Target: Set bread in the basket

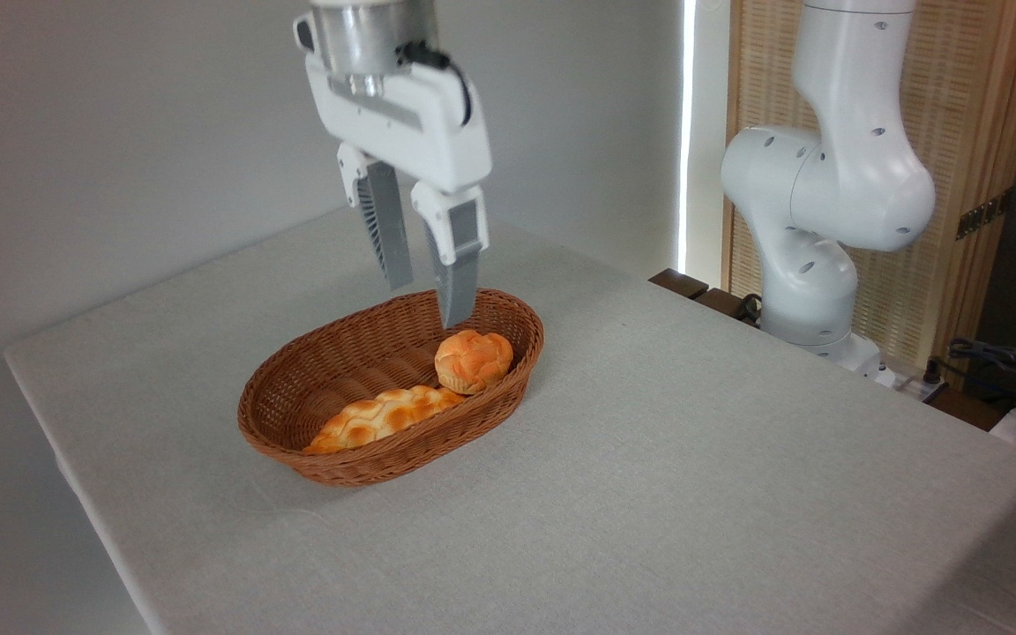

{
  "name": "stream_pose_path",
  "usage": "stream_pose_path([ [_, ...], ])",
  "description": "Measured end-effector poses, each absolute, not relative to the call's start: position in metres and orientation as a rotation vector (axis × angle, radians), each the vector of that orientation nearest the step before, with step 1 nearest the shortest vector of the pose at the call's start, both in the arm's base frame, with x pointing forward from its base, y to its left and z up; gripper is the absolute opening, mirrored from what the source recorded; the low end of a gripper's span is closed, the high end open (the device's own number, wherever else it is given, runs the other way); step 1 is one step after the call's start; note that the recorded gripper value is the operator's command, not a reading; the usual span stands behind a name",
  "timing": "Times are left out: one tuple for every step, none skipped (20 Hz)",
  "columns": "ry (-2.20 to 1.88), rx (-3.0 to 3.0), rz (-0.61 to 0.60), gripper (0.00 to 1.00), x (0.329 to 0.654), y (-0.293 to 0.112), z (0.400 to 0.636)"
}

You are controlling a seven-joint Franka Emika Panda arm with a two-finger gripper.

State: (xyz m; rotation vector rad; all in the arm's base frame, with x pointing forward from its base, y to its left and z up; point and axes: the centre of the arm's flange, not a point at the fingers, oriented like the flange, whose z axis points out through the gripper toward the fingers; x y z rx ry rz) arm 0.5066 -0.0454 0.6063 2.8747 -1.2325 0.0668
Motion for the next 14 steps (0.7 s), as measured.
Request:
stream_pose_path([
  [-1.216,2.880,0.072,1.00,0.507,-0.035,0.616],
  [-1.200,2.885,0.077,1.00,0.507,-0.028,0.623],
  [-1.192,2.888,0.083,1.00,0.509,-0.025,0.628],
  [-1.189,2.890,0.086,1.00,0.512,-0.024,0.631],
  [-1.186,2.891,0.085,1.00,0.515,-0.023,0.633],
  [-1.181,2.891,0.076,1.00,0.518,-0.021,0.633],
  [-1.176,2.890,0.066,1.00,0.521,-0.019,0.632],
  [-1.172,2.889,0.057,1.00,0.524,-0.018,0.632],
  [-1.170,2.888,0.051,1.00,0.528,-0.018,0.631],
  [-1.169,2.887,0.046,1.00,0.530,-0.018,0.630],
  [-1.168,2.886,0.038,1.00,0.532,-0.018,0.628],
  [-1.169,2.883,0.029,1.00,0.533,-0.018,0.626],
  [-1.171,2.880,0.021,1.00,0.534,-0.019,0.623],
  [-1.175,2.877,0.015,1.00,0.534,-0.021,0.621],
])
